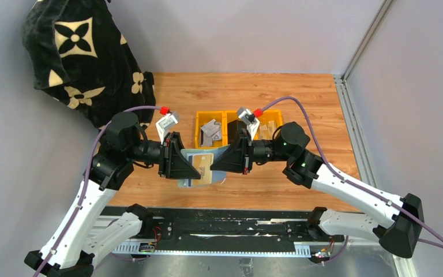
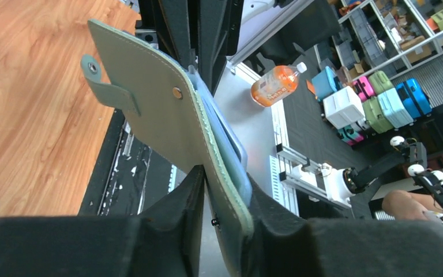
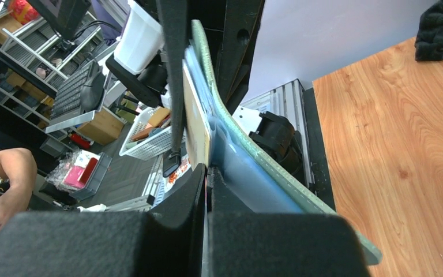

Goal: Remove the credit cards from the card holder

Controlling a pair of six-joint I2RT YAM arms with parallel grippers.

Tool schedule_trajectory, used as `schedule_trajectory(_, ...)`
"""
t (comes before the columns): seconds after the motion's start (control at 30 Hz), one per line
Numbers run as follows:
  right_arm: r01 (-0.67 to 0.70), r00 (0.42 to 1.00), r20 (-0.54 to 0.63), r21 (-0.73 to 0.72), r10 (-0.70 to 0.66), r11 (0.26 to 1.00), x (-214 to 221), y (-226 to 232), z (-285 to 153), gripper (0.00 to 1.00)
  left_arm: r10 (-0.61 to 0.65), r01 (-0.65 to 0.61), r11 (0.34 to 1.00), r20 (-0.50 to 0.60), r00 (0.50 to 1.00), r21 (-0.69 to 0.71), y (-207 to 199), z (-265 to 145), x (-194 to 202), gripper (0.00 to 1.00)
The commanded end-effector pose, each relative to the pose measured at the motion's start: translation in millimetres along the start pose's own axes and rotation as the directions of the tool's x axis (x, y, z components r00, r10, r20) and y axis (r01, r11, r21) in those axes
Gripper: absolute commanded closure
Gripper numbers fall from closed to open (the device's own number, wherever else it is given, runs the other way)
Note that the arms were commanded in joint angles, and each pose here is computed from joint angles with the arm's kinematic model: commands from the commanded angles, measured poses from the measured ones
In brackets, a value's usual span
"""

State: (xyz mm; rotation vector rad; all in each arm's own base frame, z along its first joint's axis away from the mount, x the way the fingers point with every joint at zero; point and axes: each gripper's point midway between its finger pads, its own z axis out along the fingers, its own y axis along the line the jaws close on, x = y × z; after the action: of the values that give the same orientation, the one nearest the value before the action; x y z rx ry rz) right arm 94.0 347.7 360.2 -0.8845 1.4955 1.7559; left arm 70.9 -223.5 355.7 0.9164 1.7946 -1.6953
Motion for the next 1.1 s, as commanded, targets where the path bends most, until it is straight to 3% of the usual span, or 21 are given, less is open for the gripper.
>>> schedule_trajectory(0.0, 0.02, 0.998, 0.066, 0.037, -0.022, 0.999, -13, -7, -7, 1.0, 0.037, -0.033, 0.991, -0.034, 0.999, 0.133, -33, -7, 4, 0.77)
schedule_trajectory(0.1, 0.017, 0.997, 0.069, 0.039, -0.019, 0.999, -11, -7, -10, 1.0, 0.037, -0.032, 0.99, -0.035, 0.999, 0.138, -36, -7, 4, 0.82)
schedule_trajectory(0.47, 0.019, 0.996, 0.086, 0.031, -0.022, 0.999, -10, -2, -18, 1.0, 0.035, -0.031, 0.991, -0.027, 0.999, 0.13, -36, -7, 1, 0.82)
schedule_trajectory(0.67, 0.021, 0.997, 0.07, 0.037, -0.024, 0.999, -3, -2, -22, 1.0, 0.031, -0.032, 0.997, 0.007, 0.999, 0.076, -29, -5, -7, 1.0)
schedule_trajectory(0.77, 0.022, 0.996, 0.083, 0.039, -0.026, 0.999, -4, 0, -24, 1.0, 0.064, -0.063, 0.998, 0.01, 0.998, -0.016, -14, -6, -8, 1.0)
schedule_trajectory(0.9, -0.025, 0.995, 0.092, -0.011, 0.026, 1.0, -8, 1, -13, 0.78, 0.088, -0.087, 0.991, 0.007, 0.996, -0.099, 2, -6, -10, 1.0)
schedule_trajectory(1.07, -0.044, 0.994, 0.097, -0.065, 0.05, 0.997, -13, 5, -3, 0.64, 0.095, -0.093, 0.988, 0.013, 0.995, -0.121, 6, -6, -12, 1.0)
